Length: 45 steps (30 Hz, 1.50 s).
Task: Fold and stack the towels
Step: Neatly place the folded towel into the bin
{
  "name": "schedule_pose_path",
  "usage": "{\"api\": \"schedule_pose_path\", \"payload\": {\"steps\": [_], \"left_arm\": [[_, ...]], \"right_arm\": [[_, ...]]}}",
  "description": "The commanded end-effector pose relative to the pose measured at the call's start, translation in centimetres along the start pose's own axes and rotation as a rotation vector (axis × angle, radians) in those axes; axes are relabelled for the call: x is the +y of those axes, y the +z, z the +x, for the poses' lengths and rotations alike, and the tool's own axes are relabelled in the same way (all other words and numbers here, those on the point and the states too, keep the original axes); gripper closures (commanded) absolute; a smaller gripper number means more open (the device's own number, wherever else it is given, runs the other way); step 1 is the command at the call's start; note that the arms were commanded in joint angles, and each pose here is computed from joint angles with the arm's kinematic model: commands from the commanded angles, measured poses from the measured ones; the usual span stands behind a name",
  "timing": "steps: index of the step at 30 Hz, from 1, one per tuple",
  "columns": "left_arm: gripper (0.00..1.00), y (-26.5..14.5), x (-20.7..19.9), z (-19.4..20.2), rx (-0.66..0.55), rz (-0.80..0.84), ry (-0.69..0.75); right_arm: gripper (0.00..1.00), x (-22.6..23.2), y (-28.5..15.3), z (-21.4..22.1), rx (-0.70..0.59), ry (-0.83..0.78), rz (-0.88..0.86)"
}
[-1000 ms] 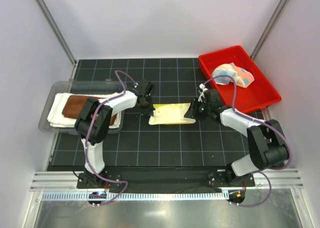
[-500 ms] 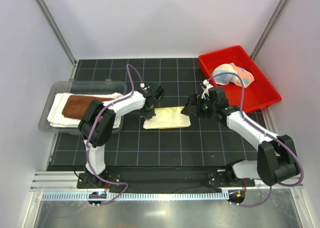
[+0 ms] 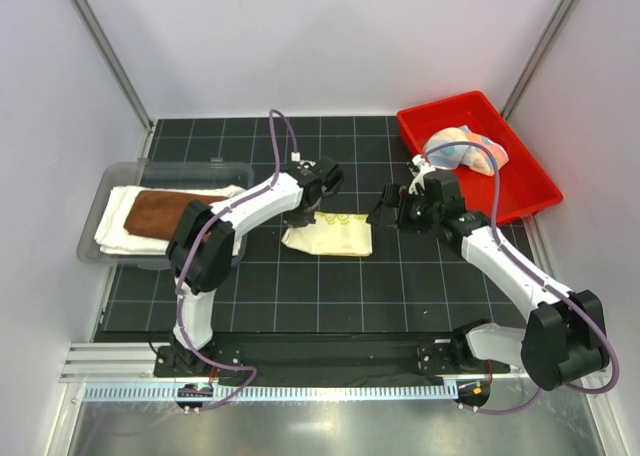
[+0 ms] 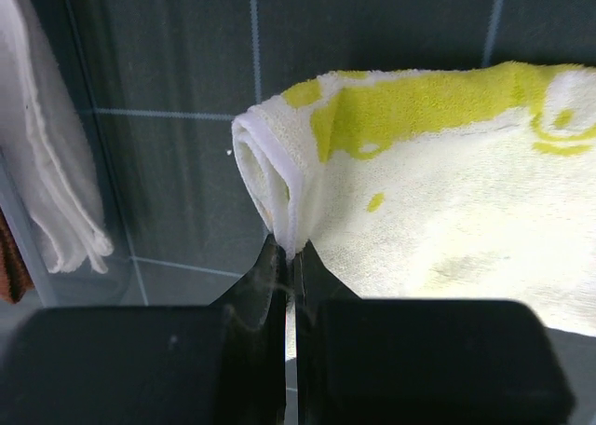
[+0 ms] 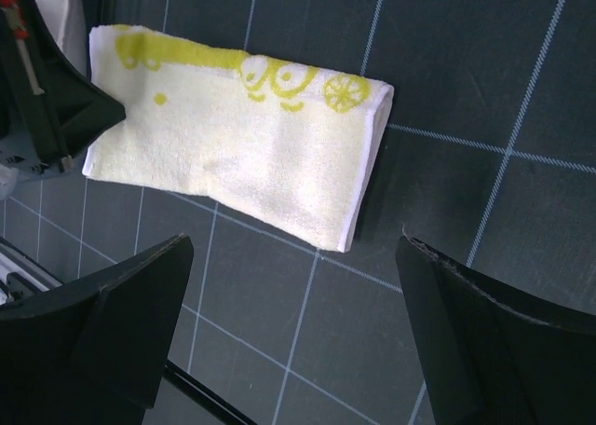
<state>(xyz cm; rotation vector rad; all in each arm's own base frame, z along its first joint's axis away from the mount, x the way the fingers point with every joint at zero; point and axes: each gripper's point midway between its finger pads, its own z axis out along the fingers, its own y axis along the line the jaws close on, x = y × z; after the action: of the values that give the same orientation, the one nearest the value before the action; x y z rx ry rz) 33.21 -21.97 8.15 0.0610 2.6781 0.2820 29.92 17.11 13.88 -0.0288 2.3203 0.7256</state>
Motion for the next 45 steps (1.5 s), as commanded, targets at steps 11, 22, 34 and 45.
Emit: {"api": "schedule_pose_path", "payload": {"steps": [11, 22, 34, 45], "left_arm": [[1.00, -5.8, 8.8, -3.1, -0.075, -0.136, 0.157], [1.00, -7.8, 20.1, -4.8, -0.097, -0.186, 0.003], [1.00, -7.7, 26.6, -3.4, -0.064, -0.230, -0.060], [1.00, -4.0, 31.4, -2.6, -0.018, -0.233, -0.137]], "right_arm": [[0.00, 1.2, -2.1, -2.7, -0.097, -0.036, -0.008], [0.00, 1.4, -1.6, -3.0, -0.086, -0.046, -0.017], [0.00, 1.1, -1.4, -3.4, -0.092, -0.055, -0.001], [0.00, 0.5, -1.3, -3.4, -0.092, -0.062, 0.023]]}}
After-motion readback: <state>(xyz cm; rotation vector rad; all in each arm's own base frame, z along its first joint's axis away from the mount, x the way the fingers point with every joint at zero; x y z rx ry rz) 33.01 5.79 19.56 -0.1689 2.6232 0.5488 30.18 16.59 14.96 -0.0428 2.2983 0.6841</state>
